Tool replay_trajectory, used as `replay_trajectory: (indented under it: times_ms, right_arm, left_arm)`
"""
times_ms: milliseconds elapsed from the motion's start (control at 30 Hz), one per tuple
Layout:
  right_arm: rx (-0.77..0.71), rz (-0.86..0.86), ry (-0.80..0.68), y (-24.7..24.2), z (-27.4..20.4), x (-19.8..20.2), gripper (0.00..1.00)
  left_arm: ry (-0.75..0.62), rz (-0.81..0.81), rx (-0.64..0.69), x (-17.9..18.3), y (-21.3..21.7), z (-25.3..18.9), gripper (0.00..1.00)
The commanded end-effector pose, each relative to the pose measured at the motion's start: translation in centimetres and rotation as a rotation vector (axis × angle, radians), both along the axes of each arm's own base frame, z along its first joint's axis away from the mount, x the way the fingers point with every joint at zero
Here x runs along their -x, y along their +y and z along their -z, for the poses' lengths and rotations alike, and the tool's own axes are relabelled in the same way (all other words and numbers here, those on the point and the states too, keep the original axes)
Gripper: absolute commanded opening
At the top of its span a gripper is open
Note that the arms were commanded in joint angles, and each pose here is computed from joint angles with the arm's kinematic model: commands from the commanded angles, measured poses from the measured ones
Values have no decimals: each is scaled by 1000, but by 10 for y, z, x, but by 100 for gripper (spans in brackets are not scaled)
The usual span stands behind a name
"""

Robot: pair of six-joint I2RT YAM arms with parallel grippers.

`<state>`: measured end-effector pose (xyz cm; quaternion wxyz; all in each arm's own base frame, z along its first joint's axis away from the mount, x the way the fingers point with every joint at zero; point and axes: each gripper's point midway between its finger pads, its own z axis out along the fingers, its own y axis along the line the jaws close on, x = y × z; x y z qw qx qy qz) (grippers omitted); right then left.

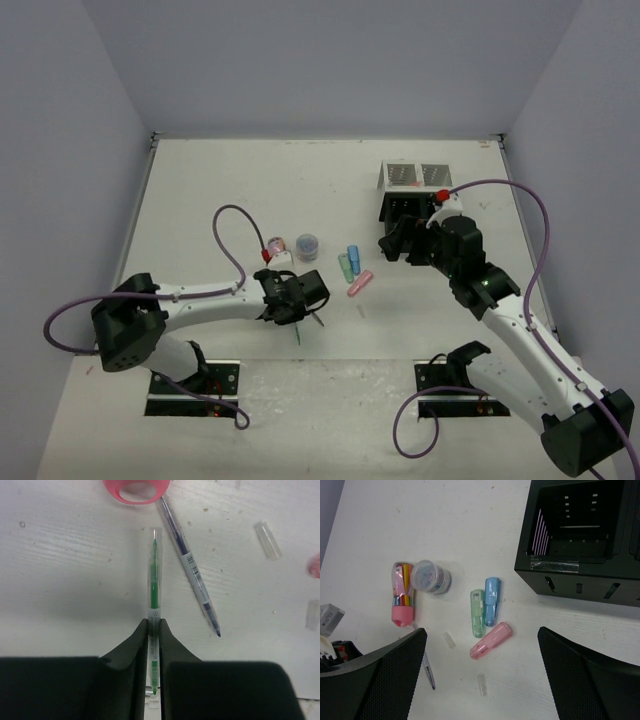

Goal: Sort the stationery into containers
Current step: Pick up the pen from the center of the board, then close the pen cap on the pen.

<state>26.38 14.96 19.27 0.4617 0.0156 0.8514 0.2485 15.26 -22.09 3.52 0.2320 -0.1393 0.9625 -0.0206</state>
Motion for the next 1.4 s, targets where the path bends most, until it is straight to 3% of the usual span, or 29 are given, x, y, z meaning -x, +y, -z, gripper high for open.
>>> replay_trajectory:
  times_ms: [0,133,333,567,833,1000,1367]
  right_arm:
    - [-8,-29,-24,6,-2,-3,93]
    - [3,-33,15,8,7,-5,89]
    - [103,-147,202,28,35,10,76]
    - [244,-146,400,44,80,50,71]
    - [405,-199,532,59,125,78,57]
    - [473,-211,596,63,147,82,48]
    - [499,-249,620,77,165,81,41]
  left_arm:
    - [-100,34,62,-10,2,-29,0]
    - [-171,84,115,-15,0,-53,0]
    - [-506,184,260,-38,12,-158,0]
    - [-776,156,199,-47,69,-251,0]
    - [-810,163,123,-38,106,-245,0]
    - [-808,151,158,-31,113,-238,0]
    - [-814,142,153,-30,119,-239,0]
